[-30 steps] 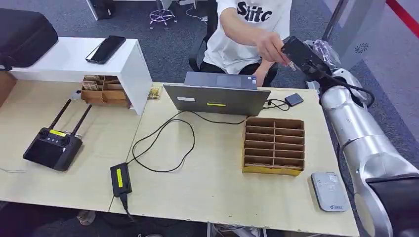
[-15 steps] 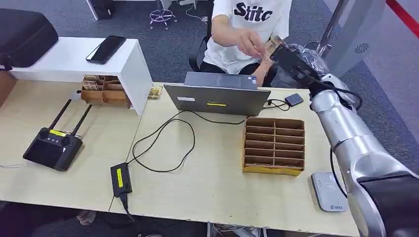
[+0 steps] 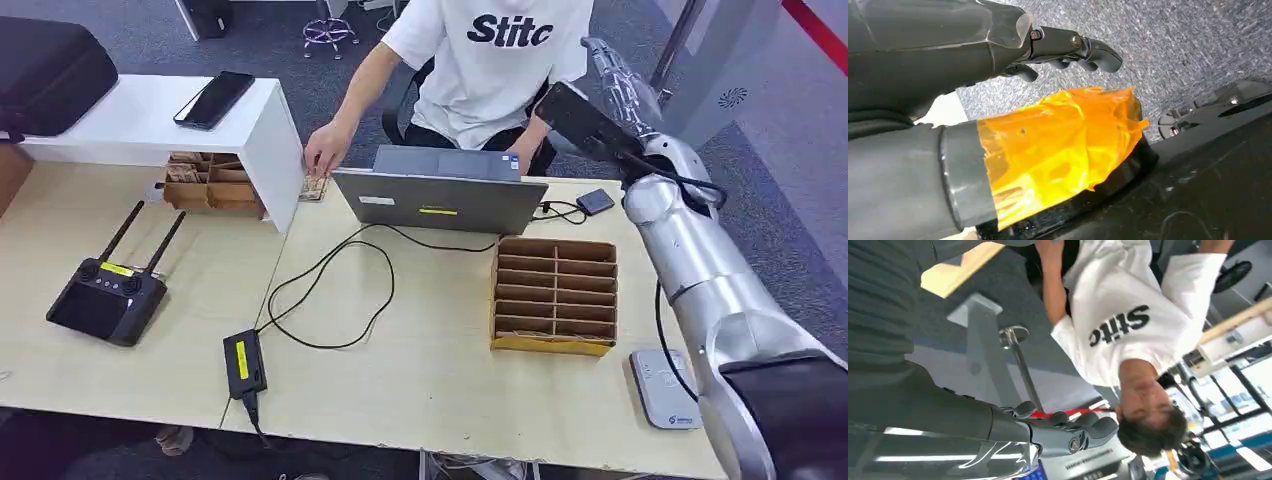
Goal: Pass the card to the sensor for recognition and then transmit it.
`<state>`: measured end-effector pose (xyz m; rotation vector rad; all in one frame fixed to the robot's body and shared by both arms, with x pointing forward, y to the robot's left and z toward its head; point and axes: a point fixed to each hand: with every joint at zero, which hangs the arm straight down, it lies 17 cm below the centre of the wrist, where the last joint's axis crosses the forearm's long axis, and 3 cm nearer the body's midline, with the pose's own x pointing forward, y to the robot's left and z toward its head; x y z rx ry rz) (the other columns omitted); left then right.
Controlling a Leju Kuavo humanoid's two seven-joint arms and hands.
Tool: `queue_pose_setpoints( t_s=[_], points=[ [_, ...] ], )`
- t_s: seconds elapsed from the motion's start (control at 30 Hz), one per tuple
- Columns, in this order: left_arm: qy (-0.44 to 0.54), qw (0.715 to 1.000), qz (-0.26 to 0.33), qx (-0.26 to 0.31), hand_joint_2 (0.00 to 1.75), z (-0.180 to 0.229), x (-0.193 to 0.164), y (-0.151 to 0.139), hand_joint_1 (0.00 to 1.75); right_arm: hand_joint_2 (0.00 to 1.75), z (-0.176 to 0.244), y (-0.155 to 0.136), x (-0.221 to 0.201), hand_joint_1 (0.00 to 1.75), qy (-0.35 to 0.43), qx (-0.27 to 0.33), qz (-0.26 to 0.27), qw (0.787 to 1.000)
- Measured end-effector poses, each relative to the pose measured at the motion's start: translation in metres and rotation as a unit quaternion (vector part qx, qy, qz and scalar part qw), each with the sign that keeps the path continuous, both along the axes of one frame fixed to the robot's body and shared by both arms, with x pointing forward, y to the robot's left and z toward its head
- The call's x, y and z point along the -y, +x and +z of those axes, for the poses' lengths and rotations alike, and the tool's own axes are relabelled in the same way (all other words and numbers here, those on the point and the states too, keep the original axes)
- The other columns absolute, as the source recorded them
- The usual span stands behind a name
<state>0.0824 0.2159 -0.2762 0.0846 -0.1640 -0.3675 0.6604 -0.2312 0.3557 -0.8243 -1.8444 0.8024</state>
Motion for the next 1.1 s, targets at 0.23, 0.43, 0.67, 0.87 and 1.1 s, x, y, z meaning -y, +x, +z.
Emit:
queue_pose_setpoints(
  t_s=[0.23,0.43,0.67,0.87,1.1],
  points=[
    [0.0,1.0,0.02,0.0,0.0,-0.001,-0.001,-0.005,0.0,1.75,0.002,-0.039,0.0,0.0,-0.013,0.076,0.024,0.997],
    [-0.001,1.0,0.023,0.0,0.0,-0.001,0.0,-0.005,0.0,1.75,-0.003,-0.049,0.003,0.0,-0.011,0.086,0.027,0.996],
    [-0.005,0.999,0.045,-0.002,0.0,-0.001,0.002,-0.01,0.0,1.75,-0.055,-0.119,0.036,0.0,-0.004,0.12,0.027,0.992],
    [-0.005,0.998,0.069,-0.005,0.0,-0.001,0.003,-0.013,0.0,1.75,-0.09,-0.19,0.074,0.0,0.019,0.138,0.003,0.99],
    [-0.006,0.996,0.086,-0.006,0.0,-0.002,0.003,-0.015,0.0,1.75,-0.107,-0.238,0.093,0.0,0.025,0.141,-0.016,0.99]
  ],
)
